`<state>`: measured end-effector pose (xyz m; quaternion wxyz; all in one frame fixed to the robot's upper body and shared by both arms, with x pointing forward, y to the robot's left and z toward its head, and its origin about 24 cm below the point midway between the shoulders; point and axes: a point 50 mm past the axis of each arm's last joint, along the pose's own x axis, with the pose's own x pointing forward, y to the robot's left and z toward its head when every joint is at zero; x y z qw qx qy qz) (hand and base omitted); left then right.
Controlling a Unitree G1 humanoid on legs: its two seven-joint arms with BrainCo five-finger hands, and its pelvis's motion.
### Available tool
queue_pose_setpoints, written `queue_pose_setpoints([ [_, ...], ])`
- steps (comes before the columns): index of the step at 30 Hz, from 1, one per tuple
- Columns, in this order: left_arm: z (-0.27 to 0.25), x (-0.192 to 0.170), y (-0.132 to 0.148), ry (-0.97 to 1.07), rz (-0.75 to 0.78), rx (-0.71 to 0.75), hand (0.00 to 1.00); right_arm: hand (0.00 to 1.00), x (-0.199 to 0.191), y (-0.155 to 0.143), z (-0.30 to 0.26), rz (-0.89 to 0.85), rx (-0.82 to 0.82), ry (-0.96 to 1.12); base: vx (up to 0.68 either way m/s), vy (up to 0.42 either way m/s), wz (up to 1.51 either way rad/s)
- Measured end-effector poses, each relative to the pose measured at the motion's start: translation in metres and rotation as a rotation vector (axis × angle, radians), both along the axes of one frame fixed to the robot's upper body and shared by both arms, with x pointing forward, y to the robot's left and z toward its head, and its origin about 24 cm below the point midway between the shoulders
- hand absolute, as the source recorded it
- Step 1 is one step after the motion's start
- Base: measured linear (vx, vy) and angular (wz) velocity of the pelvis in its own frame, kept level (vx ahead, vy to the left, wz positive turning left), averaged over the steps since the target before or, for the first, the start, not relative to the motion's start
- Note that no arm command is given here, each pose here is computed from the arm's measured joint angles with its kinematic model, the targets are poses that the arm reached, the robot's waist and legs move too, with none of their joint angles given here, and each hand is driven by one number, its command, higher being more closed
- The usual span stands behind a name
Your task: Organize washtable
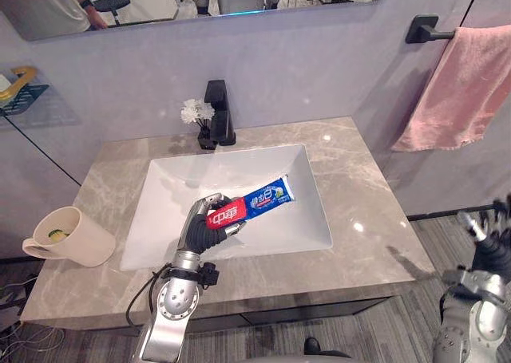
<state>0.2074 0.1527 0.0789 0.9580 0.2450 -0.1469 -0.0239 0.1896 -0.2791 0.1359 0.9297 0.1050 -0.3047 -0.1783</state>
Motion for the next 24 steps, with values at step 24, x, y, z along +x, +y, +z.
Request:
queue_pose_setpoints([
  [24, 0.02, 0.018, -0.026, -0.107, -0.087, -0.046, 1.0, 0.0, 0.054, 0.154, -0.04, 0.819, 0.109, 0.191, -0.04, 0.005, 0.07],
])
